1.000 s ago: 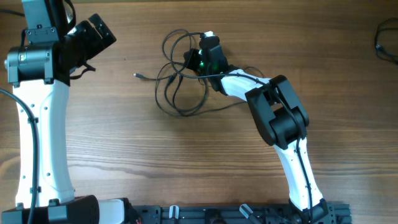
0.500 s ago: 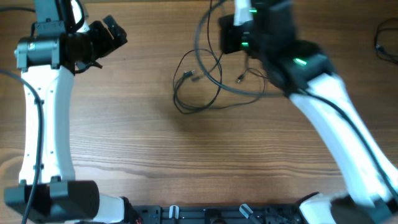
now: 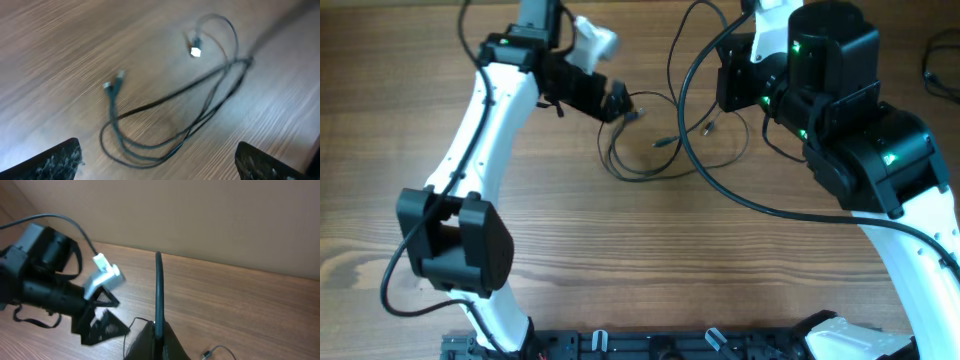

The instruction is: Untangle cables

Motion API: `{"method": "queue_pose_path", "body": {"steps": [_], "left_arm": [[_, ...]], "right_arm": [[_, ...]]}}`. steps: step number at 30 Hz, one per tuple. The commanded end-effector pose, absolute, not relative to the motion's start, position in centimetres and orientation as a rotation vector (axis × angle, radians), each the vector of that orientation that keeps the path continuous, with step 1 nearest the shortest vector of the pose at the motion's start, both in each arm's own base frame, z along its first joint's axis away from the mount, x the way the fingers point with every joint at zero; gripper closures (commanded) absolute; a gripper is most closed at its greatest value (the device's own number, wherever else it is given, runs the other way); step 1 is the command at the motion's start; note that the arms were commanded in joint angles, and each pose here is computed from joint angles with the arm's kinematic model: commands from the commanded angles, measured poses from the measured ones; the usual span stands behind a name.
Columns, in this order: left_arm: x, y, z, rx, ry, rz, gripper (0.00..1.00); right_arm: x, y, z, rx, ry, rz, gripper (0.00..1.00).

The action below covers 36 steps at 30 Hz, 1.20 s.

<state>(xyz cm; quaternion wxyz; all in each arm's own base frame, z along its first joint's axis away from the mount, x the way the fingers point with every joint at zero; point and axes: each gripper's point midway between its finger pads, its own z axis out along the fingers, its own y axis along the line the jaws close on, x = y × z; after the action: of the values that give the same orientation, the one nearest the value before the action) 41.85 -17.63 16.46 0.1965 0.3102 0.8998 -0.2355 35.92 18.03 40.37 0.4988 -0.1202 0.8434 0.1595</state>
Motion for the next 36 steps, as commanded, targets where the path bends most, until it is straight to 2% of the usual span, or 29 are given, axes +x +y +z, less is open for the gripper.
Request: {"method": "queue_pose_path", "body": {"steps": [1, 4, 6, 8, 10, 11, 12, 15, 18, 20, 26, 31, 33, 36], "left_arm": [[41.0, -20.2, 14.9, 1.282, 2.312, -0.648, 0.0], [41.0, -21.7, 14.3, 1.407, 2.219, -0.624, 0.01], [42.4, -22.3, 14.1, 1.404, 2.166, -0.598, 0.02], [43.3, -22.7, 13.3, 1.4, 2.149, -0.59, 0.35], [43.9, -23.0, 11.2, 1.401, 2.168, -0.608, 0.38], [43.9, -23.1, 10.0, 1.407, 2.186, -0.617, 0.71], [43.9, -23.0, 8.9, 1.401, 2.218, -0.628, 0.96], [45.3, -20.8, 9.6, 1.241, 2.349, -0.503, 0.96], [48.8, -13.1, 16.1, 0.822, 2.439, -0.145, 0.96], [49.0, -8.3, 20.4, 0.561, 2.435, -0.072, 0.96], [46.4, 5.7, 28.5, -0.216, 2.336, -0.077, 0.96], [42.1, 15.6, 32.7, -0.706, 2.135, -0.058, 0.96], [40.2, 18.2, 34.5, -0.815, 2.049, -0.043, 0.96], [38.4, 19.5, 37.1, -0.842, 1.958, -0.066, 0.96]], "right_arm": [[35.6, 17.4, 41.2, -0.264, 2.022, 0.378, 0.96], [35.6, 17.4, 41.2, -0.239, 2.027, 0.394, 0.96], [35.6, 17.4, 41.2, -0.234, 2.028, 0.398, 0.96], [35.6, 17.4, 41.2, -0.212, 2.032, 0.411, 0.96], [35.5, 17.5, 41.2, -0.212, 2.034, 0.426, 0.96], [35.5, 17.5, 41.2, -0.201, 2.034, 0.432, 0.96], [35.5, 17.6, 41.3, -0.193, 2.033, 0.438, 0.96], [35.5, 17.3, 41.4, -0.189, 2.03, 0.436, 0.96], [36.0, 14.8, 42.5, -0.149, 1.991, 0.385, 0.96], [36.9, 11.3, 42.7, -0.056, 1.986, 0.333, 0.96], [37.8, -4.1, 42.6, 0.292, 1.963, 0.186, 0.96], [33.5, -18.4, 42.9, 0.678, 1.85, -0.063, 0.96], [31.5, -21.7, 43.0, 0.769, 1.81, -0.134, 0.96], [31.0, -22.2, 42.9, 0.737, 1.824, -0.129, 0.96]]}}
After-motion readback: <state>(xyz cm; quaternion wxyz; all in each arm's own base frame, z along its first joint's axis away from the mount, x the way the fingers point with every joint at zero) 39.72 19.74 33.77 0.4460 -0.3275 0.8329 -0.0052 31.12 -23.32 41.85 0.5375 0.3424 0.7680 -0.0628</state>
